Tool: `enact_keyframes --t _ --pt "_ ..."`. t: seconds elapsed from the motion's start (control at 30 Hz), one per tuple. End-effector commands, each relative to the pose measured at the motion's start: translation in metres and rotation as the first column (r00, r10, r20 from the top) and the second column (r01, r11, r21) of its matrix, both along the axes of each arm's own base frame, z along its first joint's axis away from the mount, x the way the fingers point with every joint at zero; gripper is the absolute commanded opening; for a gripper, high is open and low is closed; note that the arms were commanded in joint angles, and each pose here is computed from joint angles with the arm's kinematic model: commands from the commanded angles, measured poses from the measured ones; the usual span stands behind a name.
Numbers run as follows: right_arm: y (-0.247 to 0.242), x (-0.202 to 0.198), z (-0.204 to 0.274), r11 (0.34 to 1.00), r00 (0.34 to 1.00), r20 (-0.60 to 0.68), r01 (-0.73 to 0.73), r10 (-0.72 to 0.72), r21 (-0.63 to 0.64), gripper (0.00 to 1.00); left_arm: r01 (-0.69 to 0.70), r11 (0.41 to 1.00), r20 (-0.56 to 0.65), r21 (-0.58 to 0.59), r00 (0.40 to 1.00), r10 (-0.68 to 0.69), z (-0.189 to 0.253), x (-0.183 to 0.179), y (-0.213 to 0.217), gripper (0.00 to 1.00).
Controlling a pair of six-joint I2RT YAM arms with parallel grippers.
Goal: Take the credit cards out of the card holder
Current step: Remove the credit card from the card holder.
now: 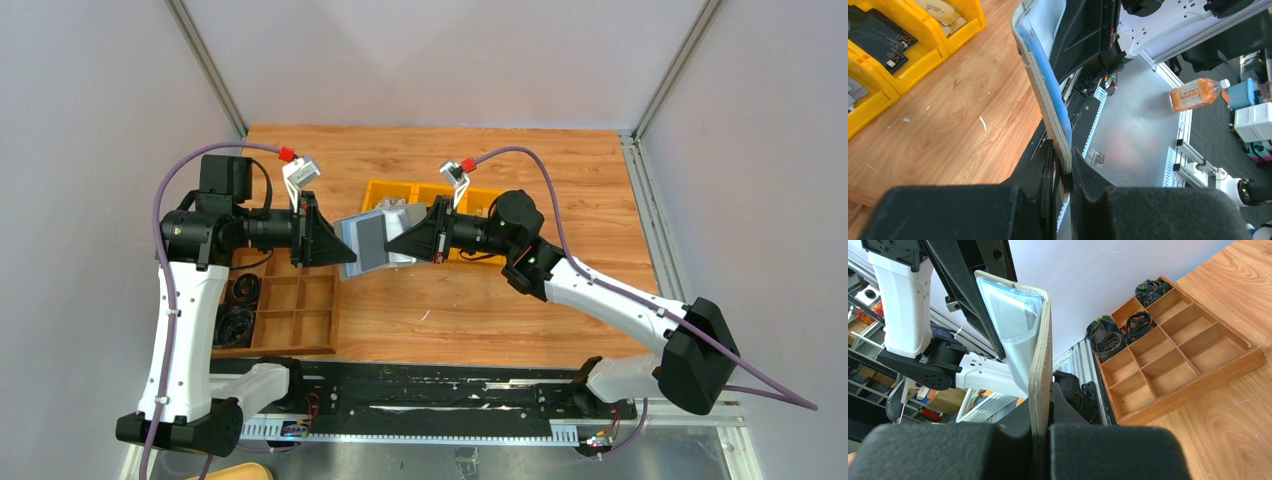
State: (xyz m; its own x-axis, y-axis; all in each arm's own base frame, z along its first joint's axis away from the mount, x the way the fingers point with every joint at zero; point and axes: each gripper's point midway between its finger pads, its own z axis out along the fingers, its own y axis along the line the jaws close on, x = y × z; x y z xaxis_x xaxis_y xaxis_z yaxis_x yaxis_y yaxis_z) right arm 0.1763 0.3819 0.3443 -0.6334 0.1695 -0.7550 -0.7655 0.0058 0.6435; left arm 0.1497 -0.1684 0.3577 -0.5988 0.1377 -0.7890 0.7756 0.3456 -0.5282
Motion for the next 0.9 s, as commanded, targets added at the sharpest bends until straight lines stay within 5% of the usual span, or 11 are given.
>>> enact_keyframes --t 0.0,0.1,0.37,0.47,0.77,0.87 --pt "0.001 -0.001 0.006 1.000 0.999 0.029 -0.020 0.020 0.015 0.00 0.042 0.998 0.034 -0.053 0.999 -0.040 0.017 -0.011 -0.004 0.11" --pt "0.012 -0.011 0.006 0.999 0.998 0.047 -0.047 0.046 0.015 0.00 0.010 1.000 0.049 -0.018 0.999 -0.009 0.016 -0.004 -0.001 0.04" --pt "0.016 -0.006 0.007 1.000 0.998 0.064 0.017 -0.018 0.012 0.38 -0.215 0.949 0.091 0.232 0.976 0.199 -0.022 0.036 0.032 0.00" --pt "0.020 -0.001 0.005 0.999 0.998 0.057 0.034 -0.035 0.008 0.50 -0.213 0.951 0.095 0.223 0.976 0.196 -0.020 0.033 0.031 0.00" --pt "0.046 0.003 -0.009 0.998 0.998 0.034 0.046 -0.045 -0.037 0.54 -0.202 0.960 0.080 0.194 0.979 0.190 -0.015 0.027 0.027 0.00" --pt "0.057 -0.001 -0.008 0.999 0.999 0.043 0.033 -0.032 -0.034 0.69 -0.196 0.962 0.061 0.189 0.980 0.188 -0.017 0.027 0.026 0.00"
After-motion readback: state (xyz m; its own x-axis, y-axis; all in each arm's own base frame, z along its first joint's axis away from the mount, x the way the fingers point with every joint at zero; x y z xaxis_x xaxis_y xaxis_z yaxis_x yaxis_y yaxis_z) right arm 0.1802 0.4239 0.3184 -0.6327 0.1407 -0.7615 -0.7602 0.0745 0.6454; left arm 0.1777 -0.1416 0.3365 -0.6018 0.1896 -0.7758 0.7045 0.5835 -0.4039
